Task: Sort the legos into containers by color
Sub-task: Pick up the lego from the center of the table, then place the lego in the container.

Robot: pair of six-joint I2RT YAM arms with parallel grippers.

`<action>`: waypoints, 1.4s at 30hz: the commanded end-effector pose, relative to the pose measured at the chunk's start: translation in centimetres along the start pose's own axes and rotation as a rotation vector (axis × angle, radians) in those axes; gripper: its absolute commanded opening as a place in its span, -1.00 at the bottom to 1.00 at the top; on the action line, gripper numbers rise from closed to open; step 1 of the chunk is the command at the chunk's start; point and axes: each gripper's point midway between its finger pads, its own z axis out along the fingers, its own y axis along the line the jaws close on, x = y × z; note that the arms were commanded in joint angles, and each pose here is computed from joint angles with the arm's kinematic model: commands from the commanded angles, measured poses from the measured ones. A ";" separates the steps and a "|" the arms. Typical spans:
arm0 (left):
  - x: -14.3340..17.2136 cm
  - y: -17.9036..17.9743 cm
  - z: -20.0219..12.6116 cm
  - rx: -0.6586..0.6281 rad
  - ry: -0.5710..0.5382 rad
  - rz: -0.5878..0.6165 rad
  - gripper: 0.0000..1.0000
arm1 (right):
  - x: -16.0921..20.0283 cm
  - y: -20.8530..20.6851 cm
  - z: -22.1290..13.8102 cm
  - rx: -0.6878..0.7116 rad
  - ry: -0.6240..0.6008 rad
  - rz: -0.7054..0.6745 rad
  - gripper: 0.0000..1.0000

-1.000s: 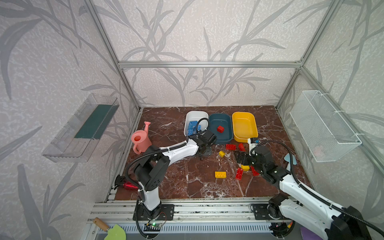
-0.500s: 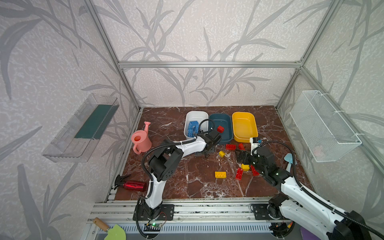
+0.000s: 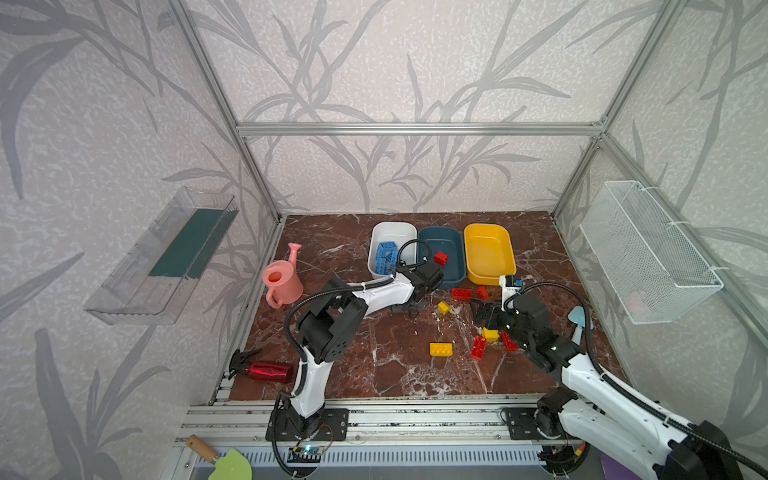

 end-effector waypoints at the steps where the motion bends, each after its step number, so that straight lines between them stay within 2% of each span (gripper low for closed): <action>1: -1.8 0.1 -2.9 -0.005 -0.069 0.037 0.17 | 0.0 0.4 0.0 -0.021 -0.008 0.003 0.79; 6: -3.7 -0.3 -6.3 0.009 -0.121 0.141 0.18 | 0.2 0.4 0.2 -0.025 -0.002 0.005 0.79; 12: -7.1 -2.4 -10.2 0.073 -0.177 0.210 0.18 | 0.1 0.4 -0.1 -0.025 -0.010 0.004 0.79; 20: -10.9 -6.5 -12.1 0.151 -0.184 0.290 0.19 | -0.1 0.4 -0.4 -0.029 -0.021 0.004 0.79; 31: -14.0 -10.8 -8.2 0.240 -0.116 0.277 0.18 | 0.0 0.6 -0.3 -0.039 -0.020 0.013 0.79; 42: -14.9 -11.9 -4.2 0.267 -0.102 0.251 0.22 | 0.4 0.6 0.1 -0.042 -0.003 0.017 0.79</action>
